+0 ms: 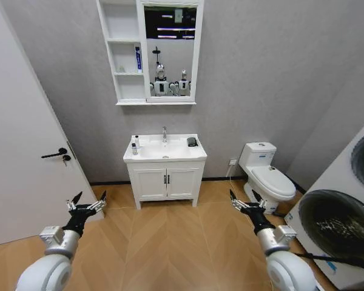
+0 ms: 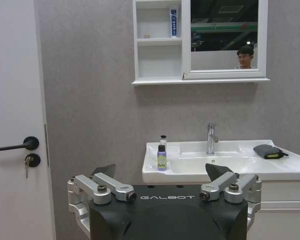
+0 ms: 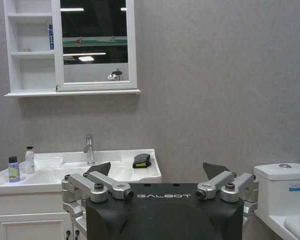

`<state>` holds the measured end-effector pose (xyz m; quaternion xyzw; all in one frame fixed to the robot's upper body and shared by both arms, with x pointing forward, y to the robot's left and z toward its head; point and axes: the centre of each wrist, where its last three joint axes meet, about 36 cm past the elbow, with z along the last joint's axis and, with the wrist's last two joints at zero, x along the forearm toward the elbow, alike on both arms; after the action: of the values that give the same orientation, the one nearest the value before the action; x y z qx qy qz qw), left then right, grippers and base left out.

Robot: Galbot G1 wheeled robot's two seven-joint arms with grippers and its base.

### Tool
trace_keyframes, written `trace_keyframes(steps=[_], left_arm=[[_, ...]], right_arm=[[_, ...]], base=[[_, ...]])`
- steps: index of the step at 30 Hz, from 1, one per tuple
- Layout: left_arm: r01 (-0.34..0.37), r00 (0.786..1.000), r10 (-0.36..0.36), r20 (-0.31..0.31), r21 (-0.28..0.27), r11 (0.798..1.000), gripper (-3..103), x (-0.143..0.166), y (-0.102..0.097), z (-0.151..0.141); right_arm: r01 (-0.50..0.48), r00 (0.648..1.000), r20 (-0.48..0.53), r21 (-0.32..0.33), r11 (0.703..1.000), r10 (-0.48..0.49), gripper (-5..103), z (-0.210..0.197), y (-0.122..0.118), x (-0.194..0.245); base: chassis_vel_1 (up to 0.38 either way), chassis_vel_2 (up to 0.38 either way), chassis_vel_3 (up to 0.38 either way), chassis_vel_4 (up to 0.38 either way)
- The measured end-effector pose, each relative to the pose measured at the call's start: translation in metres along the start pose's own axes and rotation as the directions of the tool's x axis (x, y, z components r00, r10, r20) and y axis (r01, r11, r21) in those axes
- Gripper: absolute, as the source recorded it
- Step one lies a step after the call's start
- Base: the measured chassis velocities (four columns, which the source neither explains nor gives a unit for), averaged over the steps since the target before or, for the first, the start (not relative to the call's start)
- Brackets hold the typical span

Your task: Move facial cleanser and shampoo from washbasin to cabinet, then wipe washbasin with towel.

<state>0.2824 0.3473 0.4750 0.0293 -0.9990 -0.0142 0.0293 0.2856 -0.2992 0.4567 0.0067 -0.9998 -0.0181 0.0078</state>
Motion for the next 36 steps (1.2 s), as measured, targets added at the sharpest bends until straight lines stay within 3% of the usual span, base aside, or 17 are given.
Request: trace_keyframes(steps=[4,5,12,23,36], left_arm=[[0.005,1.000,-0.005,-0.005,0.006,1.000,98,0.0026,-0.0013,0.0021],[0.005,1.000,-0.005,-0.006,0.007,1.000,94,0.0036,-0.0018,0.0022],[0.005,1.000,-0.005,-0.005,0.006,1.000,99,0.0048,-0.0021,0.0011],[0.002,1.000,-0.002,-0.007,0.002,1.000,97,0.0067,-0.0047,0.0025],[0.003,1.000,-0.003,-0.009,0.001,1.000,98,0.0064,-0.0042,0.0033]], right_arm=[[-0.001,1.000,0.000,-0.003,1.000,0.001,100,0.0004,0.0005,0.0003],[-0.002,1.000,0.001,-0.005,1.000,0.002,100,0.0007,0.0008,0.0004],[-0.006,1.000,0.003,-0.008,1.000,0.006,100,0.0019,0.0009,0.0006],[-0.014,1.000,0.025,0.001,1.000,0.014,100,0.0049,-0.0022,0.0029],[0.004,0.999,0.036,-0.009,1.000,-0.003,100,0.0069,-0.0004,0.0045]], base=[[0.000,0.000,0.000,0.000],[0.000,0.000,0.000,0.000],[0.000,0.000,0.000,0.000],[0.000,0.000,0.000,0.000],[-0.148,0.149,0.163,-0.165]])
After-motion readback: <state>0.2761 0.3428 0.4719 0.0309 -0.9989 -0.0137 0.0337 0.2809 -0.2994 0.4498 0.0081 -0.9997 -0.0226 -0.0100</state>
